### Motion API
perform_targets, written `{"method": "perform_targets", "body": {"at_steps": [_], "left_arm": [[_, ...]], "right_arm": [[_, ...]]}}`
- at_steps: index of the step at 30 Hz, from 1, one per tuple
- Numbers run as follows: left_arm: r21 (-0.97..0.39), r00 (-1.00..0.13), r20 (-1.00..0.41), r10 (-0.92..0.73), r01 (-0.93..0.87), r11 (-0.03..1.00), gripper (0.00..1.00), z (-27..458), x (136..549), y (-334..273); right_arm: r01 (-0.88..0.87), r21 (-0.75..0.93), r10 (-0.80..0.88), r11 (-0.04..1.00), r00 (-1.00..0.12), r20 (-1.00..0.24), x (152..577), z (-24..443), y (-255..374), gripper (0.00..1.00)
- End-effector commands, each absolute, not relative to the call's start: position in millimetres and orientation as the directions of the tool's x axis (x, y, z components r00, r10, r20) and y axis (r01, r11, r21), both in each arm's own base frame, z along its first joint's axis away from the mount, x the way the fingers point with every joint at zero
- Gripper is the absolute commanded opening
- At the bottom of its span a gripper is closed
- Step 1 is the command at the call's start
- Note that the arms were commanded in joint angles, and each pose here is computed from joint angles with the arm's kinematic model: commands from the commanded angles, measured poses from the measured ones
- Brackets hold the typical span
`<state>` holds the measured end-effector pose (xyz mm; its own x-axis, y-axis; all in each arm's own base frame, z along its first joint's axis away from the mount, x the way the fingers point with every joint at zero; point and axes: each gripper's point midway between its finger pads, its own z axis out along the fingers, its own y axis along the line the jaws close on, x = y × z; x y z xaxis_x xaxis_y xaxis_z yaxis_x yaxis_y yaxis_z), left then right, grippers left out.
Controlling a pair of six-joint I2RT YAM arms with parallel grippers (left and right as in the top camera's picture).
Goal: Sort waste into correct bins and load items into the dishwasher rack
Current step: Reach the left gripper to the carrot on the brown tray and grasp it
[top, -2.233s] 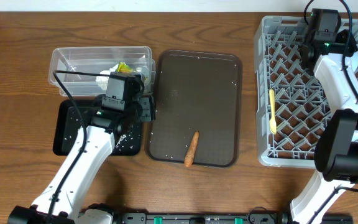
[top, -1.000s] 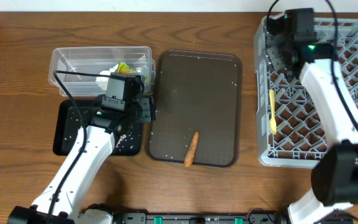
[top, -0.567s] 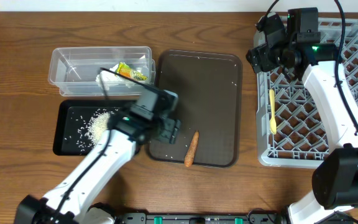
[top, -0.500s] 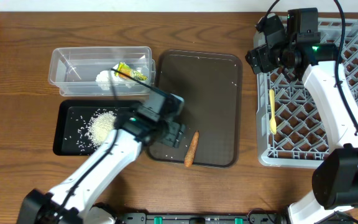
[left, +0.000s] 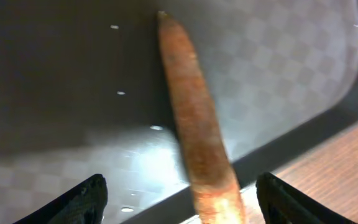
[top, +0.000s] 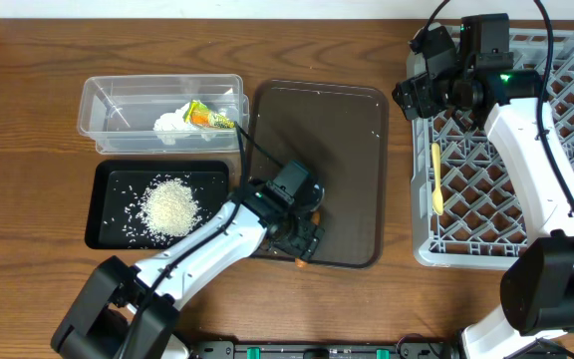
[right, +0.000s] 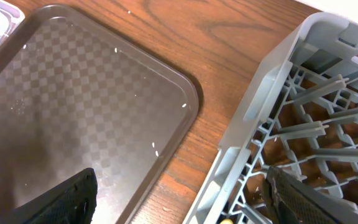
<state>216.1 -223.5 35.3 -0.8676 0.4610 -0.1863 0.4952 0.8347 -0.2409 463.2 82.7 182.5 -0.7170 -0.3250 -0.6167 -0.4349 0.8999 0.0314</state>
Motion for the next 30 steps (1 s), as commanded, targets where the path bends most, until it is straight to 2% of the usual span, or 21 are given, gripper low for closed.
{"method": "perform_targets", "body": {"at_steps": [1, 9, 18, 23, 30], "left_arm": [[-0.256, -0.874, -0.169, 0.456, 0.485, 0.836, 0.79, 36, 213, -226], [-0.272, -0.882, -0.073, 0.465, 0.467, 0.842, 0.8, 17, 200, -223], [-0.263, -0.88, -0.069, 0.47, 0.47, 0.842, 0.79, 15, 200, -221], [-0.238, -0.872, -0.082, 0.483, 0.488, 0.84, 0.69, 13, 204, -219], [-0.193, -0.874, -0.055, 0.483, 0.484, 0.853, 0.5, -2, 207, -213]], "right_arm": [[-0.442, 0.058, -0.321, 0.895, -0.729, -0.604, 460, 175, 90, 0.84], [-0.442, 0.059, -0.321, 0.895, -0.73, -0.603, 460, 175, 90, 0.84], [-0.442, 0.061, -0.321, 0.895, -0.734, -0.598, 458, 174, 90, 0.84], [-0.442, 0.062, -0.321, 0.895, -0.735, -0.598, 458, 174, 90, 0.84], [-0.441, 0.062, -0.321, 0.895, -0.736, -0.596, 458, 173, 90, 0.84]]}}
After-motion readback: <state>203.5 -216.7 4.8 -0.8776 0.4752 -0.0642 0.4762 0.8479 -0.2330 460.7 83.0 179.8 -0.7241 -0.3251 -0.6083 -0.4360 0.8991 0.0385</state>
